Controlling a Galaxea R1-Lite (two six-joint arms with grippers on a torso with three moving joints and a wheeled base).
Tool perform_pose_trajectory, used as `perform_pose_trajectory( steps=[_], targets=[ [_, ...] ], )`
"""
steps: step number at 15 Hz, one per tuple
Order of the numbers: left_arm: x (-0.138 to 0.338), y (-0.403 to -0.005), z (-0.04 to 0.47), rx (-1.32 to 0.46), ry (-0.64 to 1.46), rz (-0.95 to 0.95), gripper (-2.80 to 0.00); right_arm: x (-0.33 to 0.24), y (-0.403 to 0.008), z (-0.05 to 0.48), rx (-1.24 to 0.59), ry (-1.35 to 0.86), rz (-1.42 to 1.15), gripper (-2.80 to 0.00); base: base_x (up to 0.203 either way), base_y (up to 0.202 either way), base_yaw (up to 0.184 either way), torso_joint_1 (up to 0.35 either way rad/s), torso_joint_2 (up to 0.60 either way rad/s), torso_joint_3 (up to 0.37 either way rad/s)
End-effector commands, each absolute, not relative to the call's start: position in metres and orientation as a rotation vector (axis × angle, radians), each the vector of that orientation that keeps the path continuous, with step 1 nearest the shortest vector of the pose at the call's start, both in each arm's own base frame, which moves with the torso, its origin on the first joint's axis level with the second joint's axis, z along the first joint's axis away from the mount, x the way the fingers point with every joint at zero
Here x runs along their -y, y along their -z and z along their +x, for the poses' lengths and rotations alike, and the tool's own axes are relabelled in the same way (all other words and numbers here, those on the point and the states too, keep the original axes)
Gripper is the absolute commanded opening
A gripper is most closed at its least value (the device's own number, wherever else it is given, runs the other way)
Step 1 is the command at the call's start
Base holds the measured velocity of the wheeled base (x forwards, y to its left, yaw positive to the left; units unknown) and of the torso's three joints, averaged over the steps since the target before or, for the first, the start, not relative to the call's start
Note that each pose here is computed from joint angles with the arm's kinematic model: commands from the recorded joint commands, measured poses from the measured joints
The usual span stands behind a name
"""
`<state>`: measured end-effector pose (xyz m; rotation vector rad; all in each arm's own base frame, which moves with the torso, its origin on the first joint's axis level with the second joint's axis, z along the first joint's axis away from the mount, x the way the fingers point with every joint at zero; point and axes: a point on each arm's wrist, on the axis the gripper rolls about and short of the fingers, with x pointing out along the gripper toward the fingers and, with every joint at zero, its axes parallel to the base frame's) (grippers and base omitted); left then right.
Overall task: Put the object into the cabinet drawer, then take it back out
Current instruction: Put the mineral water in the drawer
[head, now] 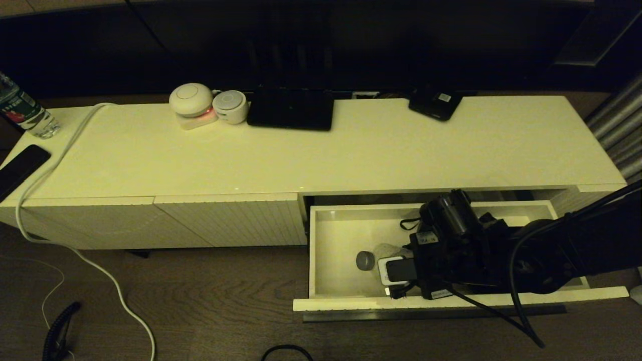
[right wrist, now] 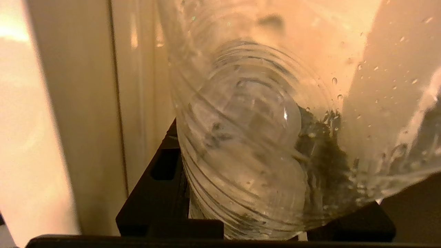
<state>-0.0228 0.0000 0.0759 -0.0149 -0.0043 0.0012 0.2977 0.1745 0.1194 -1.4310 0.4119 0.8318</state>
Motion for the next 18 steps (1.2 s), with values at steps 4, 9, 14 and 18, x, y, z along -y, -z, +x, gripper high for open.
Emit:
perform_pose_trajectory(
  steps=[4,9,14,18],
  targets=[
    [0.0,-0.076,-0.023,0.005,-0.001,-0.015,-2.8,-0.174,-0.12,0.296,-0.418,-0.816,-1.455,0.0,0.0,0.0,0.0,0.0,0.0,0.0],
    [0.0,-0.076,-0.023,0.004,-0.002,-0.015,-2.8,-0.17,-0.126,0.298,-0.403,-0.79,-1.547,0.0,0.0,0.0,0.0,0.0,0.0,0.0],
    [0.0,-0.076,-0.023,0.004,-0.001,-0.015,-2.8,-0.171,-0.142,0.3,-0.366,-0.741,-1.494,0.0,0.0,0.0,0.0,0.0,0.0,0.0],
    [0.0,-0.076,-0.023,0.004,-0.002,-0.015,-2.8,-0.158,-0.184,0.288,-0.273,-0.647,-1.431,0.0,0.0,0.0,0.0,0.0,0.0,0.0]
  ],
)
